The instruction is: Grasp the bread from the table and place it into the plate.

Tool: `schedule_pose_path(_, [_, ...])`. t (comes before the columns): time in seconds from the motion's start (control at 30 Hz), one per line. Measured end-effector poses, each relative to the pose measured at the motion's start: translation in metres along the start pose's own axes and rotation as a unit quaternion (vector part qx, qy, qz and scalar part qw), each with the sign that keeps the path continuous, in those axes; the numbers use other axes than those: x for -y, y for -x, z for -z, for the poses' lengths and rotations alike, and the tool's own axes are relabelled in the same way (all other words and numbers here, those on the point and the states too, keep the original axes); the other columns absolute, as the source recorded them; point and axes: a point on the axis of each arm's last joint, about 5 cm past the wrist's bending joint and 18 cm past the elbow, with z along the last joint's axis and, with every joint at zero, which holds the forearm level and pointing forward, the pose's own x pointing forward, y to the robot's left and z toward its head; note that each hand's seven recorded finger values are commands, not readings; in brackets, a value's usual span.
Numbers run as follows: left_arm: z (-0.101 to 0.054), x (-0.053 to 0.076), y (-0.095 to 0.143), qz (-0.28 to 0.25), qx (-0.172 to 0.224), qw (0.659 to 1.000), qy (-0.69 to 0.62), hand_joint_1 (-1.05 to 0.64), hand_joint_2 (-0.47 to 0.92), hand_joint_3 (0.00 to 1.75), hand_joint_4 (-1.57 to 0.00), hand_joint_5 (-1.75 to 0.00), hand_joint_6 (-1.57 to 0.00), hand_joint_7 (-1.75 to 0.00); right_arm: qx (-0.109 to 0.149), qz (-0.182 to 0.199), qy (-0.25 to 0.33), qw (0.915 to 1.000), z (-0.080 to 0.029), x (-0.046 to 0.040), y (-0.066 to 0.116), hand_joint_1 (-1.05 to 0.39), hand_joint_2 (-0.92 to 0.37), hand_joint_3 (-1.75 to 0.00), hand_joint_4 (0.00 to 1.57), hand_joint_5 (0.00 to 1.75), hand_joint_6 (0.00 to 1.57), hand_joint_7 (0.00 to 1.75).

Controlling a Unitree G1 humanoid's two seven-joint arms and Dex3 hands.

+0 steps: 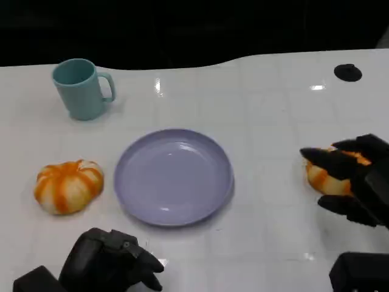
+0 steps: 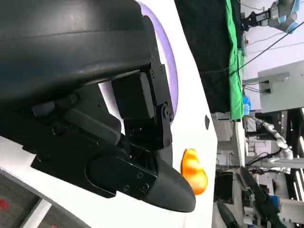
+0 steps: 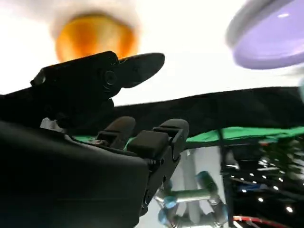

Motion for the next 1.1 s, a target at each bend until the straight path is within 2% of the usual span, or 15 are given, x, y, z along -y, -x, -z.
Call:
schedule_pose_path(0.13, [0.000,0.000,0.000,0.001,0.000,1.000,0.000,-1.05,0.91,0.00,-1.42,-0.70,-1.57,-0.25,-0.015,-0.012,0.054,0.9983,-0.005,0.0046,-0.005,-0.55,-0.89,0.00,0.00,0.69,0.42,0.00])
schedule_pose_path(0.33, [0.001,0.000,0.000,0.000,-0.004,1.000,0.002,-1.05,0.91,0.00,-1.42,-0.70,-1.57,-0.25,-0.049,-0.061,0.113,0.9905,-0.013,0.0065,-0.011,-0.53,-0.85,0.00,0.01,0.70,0.41,0.00])
schedule_pose_path(0.47, [0.002,0.000,0.000,-0.001,-0.005,1.000,0.002,-1.05,0.91,0.00,-1.42,-0.70,-1.57,-0.25,-0.049,-0.084,0.135,0.9861,-0.018,0.0032,-0.019,-0.53,-0.82,0.00,0.14,0.53,0.43,0.00])
schedule_pose_path(0.57, [0.001,0.000,0.000,0.000,-0.004,1.000,0.002,-1.05,0.91,0.00,-1.42,-0.70,-1.57,-0.24,-0.058,-0.101,0.154,0.9811,-0.018,-0.0011,-0.025,-0.51,-0.80,0.00,0.26,0.36,0.45,0.00])
schedule_pose_path(0.67, [0.002,0.000,0.001,-0.001,-0.005,1.000,0.002,-1.05,0.91,0.00,-1.42,-0.71,-1.57,-0.24,-0.068,-0.118,0.168,0.9763,-0.017,-0.0074,-0.030,-0.49,-0.80,0.00,0.30,0.27,0.44,0.00])
schedule_pose_path(0.9, [0.001,0.000,0.000,0.000,-0.003,1.000,0.000,-1.05,0.91,0.00,-1.43,-0.71,-1.57,-0.25,-0.099,-0.159,0.187,0.9645,-0.005,-0.0252,-0.039,-0.49,-0.80,-0.01,0.34,0.18,0.44,0.00])
schedule_pose_path(1.1, [0.000,0.000,0.000,0.000,0.002,1.000,-0.001,-1.05,0.91,0.00,-1.42,-0.71,-1.57,-0.25,-0.118,-0.174,0.193,0.9585,0.002,-0.0346,-0.046,-0.50,-0.82,-0.01,0.35,0.14,0.44,0.00])
